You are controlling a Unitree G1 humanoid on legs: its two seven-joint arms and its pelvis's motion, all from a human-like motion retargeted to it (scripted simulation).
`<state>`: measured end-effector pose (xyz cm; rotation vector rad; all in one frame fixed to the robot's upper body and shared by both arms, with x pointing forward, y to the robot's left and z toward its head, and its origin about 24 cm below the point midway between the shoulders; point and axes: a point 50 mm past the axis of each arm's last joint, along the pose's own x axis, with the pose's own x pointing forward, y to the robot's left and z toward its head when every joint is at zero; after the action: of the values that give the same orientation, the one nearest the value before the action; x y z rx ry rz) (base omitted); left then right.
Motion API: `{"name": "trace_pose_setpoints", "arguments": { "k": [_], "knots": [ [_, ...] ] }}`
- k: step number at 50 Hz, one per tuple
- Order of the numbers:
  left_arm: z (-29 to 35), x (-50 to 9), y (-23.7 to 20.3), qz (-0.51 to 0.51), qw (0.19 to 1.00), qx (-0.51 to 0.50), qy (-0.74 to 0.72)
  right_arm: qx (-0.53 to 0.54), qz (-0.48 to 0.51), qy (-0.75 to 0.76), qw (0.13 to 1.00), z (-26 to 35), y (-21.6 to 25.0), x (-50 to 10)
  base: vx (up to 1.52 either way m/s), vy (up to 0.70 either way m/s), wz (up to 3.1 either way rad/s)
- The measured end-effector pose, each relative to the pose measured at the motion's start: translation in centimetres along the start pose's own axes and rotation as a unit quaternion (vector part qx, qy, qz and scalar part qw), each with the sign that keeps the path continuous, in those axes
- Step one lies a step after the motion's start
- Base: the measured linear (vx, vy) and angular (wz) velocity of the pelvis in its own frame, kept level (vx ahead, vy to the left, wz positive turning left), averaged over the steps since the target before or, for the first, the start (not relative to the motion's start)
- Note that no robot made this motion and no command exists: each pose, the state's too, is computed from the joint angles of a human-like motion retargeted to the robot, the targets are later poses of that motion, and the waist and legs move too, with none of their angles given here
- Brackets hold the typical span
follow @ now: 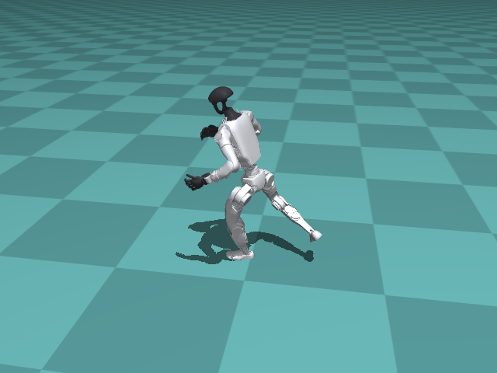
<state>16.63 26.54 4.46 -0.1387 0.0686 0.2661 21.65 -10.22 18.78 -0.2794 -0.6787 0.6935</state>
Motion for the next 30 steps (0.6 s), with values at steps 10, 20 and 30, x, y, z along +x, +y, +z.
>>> {"name": "trace_pose_setpoints", "arguments": {
  "k": [10, 20, 30],
  "knots": [
    [19.4, 5.4, -18.7, -0.313, 0.857, -0.002, -0.41, -0.045, -0.012, 0.115, 0.992, -5.1, -0.6, -2.4, 0.53, 0.23, 3.32],
    [28.8, -4.2, -16.4, -0.302, 0.655, 0.083, -0.687, -0.09, -0.057, 0.281, 0.954, -2.1, -4.3, -13.1, 0.79, 0.16, 3.53],
    [17.2, 4.3, -11.4, -0.173, 0.89, 0.014, -0.422, -0.134, -0.128, 0.391, 0.902, -3.7, -6.9, -17.6, 0.8, -0.2, 2.46]
  ]
}}
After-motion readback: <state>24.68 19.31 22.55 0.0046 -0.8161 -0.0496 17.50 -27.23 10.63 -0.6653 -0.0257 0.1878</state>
